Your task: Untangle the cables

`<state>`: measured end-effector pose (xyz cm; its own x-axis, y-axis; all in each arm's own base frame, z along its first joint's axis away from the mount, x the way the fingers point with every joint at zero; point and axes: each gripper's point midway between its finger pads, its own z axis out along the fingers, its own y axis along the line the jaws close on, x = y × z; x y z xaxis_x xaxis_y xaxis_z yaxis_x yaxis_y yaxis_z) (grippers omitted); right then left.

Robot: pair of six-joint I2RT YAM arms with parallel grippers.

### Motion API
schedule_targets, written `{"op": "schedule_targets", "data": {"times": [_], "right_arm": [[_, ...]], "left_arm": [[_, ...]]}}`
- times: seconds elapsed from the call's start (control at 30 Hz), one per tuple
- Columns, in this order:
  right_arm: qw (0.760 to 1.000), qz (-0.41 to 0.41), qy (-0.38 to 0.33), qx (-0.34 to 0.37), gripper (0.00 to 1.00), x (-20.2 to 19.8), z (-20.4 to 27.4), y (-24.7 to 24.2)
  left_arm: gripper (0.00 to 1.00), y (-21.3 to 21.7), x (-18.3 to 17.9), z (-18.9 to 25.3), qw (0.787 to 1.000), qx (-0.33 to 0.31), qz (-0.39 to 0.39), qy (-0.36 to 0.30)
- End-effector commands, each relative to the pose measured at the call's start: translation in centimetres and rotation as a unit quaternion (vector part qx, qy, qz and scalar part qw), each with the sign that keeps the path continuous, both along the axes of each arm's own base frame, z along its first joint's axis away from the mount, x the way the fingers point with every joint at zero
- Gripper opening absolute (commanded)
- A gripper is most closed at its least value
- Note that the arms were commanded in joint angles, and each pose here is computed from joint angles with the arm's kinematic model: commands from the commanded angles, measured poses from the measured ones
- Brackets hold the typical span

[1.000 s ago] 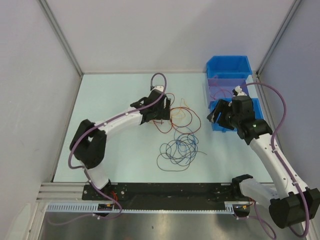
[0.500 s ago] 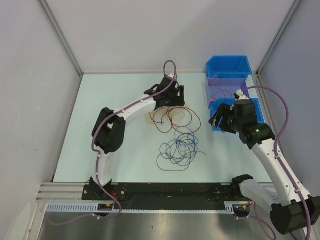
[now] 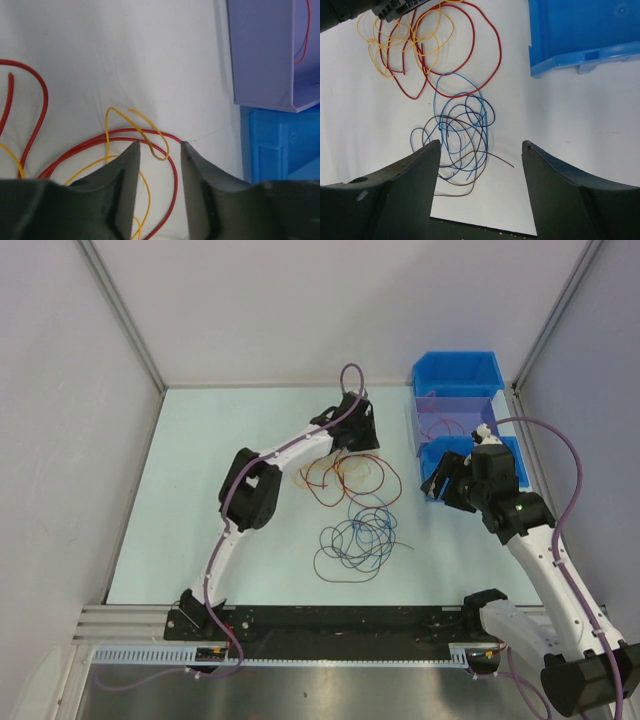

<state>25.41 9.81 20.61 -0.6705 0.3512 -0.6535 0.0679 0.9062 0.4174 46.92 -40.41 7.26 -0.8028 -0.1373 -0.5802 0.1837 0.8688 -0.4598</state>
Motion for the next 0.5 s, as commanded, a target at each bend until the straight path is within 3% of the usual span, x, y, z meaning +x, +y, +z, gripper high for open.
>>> {"op": "schedule_targets", "data": {"times": [0.0,0.1,0.23,0.33,0.47], "right_arm": [[1.0,-0.004,-0.009,-0.008,0.71,-0.2,0.3,-0.5],[1.0,-0.008,-0.009,-0.008,0.71,-0.2,0.4,-0.6],[1.0,-0.013,-0.011,-0.006,0.7,-0.2,0.5,-0.7],[0.999,-0.035,-0.018,-0.005,0.7,-0.1,0.8,-1.2],[0.996,-0.068,-0.05,0.009,0.7,0.1,2.4,-1.9]], "left_arm": [[0.24,-1.8,1.6,2.6,0.999,-0.031,0.003,-0.015],[0.0,-2.1,1.9,3.1,0.999,-0.03,-0.001,-0.019],[0.0,-2.2,2.1,9.0,0.996,-0.043,-0.024,-0.068],[0.0,-2.3,1.0,17.9,0.986,-0.082,-0.058,-0.13],[0.0,-2.5,-2.9,31.0,0.949,-0.169,-0.134,-0.23]]}}
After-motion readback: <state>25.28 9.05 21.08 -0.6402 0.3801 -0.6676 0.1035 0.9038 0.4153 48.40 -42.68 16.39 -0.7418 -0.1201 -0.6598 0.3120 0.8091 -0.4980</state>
